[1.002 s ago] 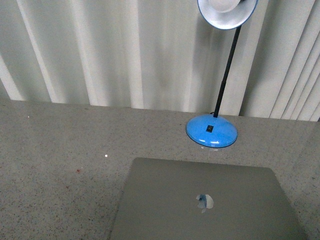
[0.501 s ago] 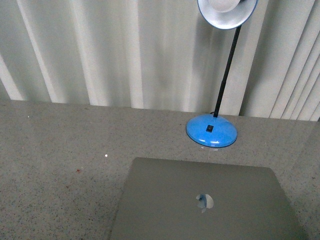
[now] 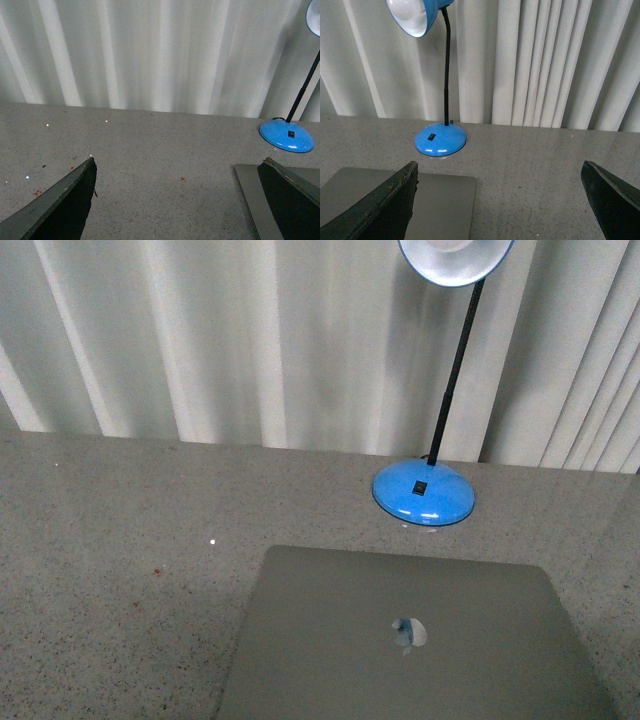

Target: Close laptop

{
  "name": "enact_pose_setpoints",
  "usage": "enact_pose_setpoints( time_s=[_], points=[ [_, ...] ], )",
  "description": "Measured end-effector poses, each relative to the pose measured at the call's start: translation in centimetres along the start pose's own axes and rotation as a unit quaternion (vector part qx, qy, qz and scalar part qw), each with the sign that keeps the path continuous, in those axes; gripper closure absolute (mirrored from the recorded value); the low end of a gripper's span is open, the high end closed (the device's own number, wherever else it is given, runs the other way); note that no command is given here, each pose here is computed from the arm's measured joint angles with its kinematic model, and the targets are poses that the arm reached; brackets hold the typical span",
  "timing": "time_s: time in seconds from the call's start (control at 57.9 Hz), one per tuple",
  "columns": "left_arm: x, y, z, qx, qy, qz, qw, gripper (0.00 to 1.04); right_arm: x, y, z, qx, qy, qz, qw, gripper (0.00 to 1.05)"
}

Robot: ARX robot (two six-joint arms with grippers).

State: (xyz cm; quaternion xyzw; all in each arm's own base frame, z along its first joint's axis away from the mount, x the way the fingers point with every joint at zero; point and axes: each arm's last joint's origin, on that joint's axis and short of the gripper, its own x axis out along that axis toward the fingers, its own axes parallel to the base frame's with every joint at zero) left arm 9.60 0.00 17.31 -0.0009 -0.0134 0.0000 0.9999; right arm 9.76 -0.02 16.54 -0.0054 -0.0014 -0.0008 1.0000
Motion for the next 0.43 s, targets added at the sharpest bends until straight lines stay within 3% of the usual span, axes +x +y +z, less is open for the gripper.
enact_pose_setpoints(
  time_s=[0.432],
  points=[
    [0.0,0.0,0.0,0.0,0.0,0.0,1.0,0.07,0.0,0.0,0.0,0.0,0.0,0.0,1.0,0.07]
  ],
)
